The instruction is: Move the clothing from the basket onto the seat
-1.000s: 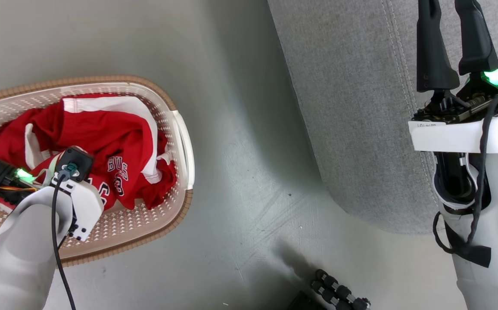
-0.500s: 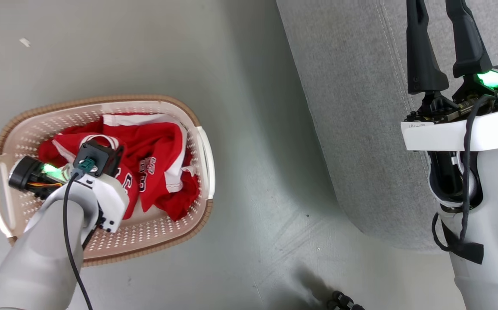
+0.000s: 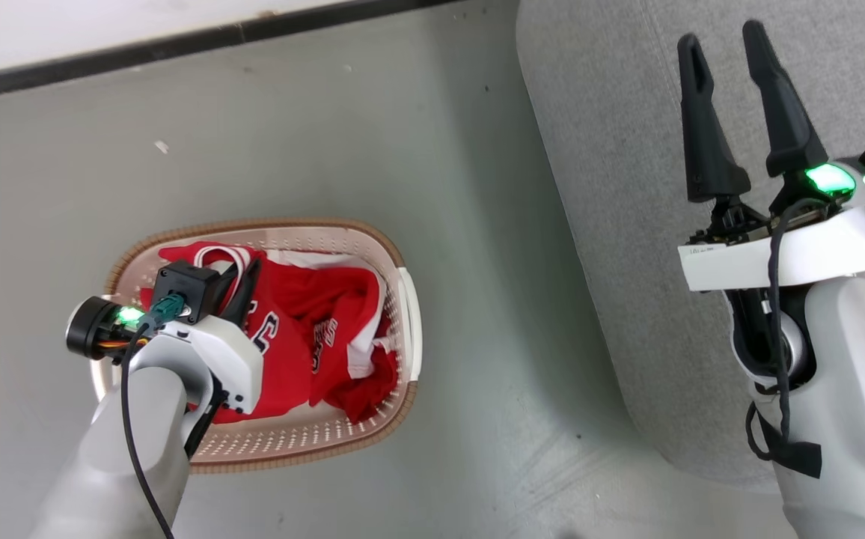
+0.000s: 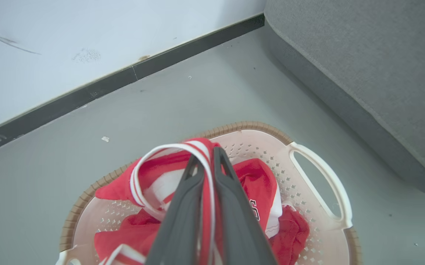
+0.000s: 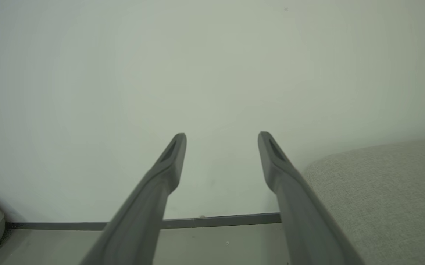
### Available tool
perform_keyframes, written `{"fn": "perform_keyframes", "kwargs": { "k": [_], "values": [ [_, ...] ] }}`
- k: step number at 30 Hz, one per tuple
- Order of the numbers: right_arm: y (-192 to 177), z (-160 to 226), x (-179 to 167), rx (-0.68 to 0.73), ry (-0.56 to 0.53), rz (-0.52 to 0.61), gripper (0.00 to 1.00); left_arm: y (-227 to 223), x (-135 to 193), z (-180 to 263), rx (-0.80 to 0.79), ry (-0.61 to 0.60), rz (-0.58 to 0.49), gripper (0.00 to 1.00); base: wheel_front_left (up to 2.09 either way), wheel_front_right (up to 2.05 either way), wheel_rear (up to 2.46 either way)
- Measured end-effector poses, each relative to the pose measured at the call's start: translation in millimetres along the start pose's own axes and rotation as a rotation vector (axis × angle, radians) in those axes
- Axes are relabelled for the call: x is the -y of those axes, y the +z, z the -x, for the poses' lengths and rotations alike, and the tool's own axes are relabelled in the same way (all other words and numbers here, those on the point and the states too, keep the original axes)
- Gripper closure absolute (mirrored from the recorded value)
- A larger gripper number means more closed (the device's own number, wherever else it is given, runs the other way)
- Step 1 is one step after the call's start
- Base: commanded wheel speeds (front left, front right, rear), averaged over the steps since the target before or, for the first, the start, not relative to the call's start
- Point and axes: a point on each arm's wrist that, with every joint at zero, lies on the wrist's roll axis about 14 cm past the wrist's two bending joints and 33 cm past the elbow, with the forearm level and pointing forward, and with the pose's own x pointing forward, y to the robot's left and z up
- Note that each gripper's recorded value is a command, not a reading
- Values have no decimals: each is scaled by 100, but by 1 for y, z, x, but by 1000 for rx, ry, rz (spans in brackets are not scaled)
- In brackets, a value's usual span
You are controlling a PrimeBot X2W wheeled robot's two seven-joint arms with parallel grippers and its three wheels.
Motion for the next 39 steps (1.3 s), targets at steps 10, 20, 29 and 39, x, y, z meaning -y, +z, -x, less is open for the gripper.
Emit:
{"fn": "perform_keyframes", "kwargs": {
  "k": [10, 20, 29, 39],
  "values": [
    [21, 6, -14, 33, 23, -16, 0, 58, 5, 29, 163, 27, 13, 100, 0, 0, 0],
    [32, 21, -38, 34, 75, -27, 0, 114, 12, 65, 330, 46, 33, 100, 0, 0, 0],
    [41, 37, -56, 33, 113, -52, 0, 167, 24, 99, 480, 39, 6, 100, 0, 0, 0],
    [59, 52, -76, 61, 152, -139, 0, 210, 38, 135, 607, 29, -31, 100, 0, 0, 0]
  ]
}}
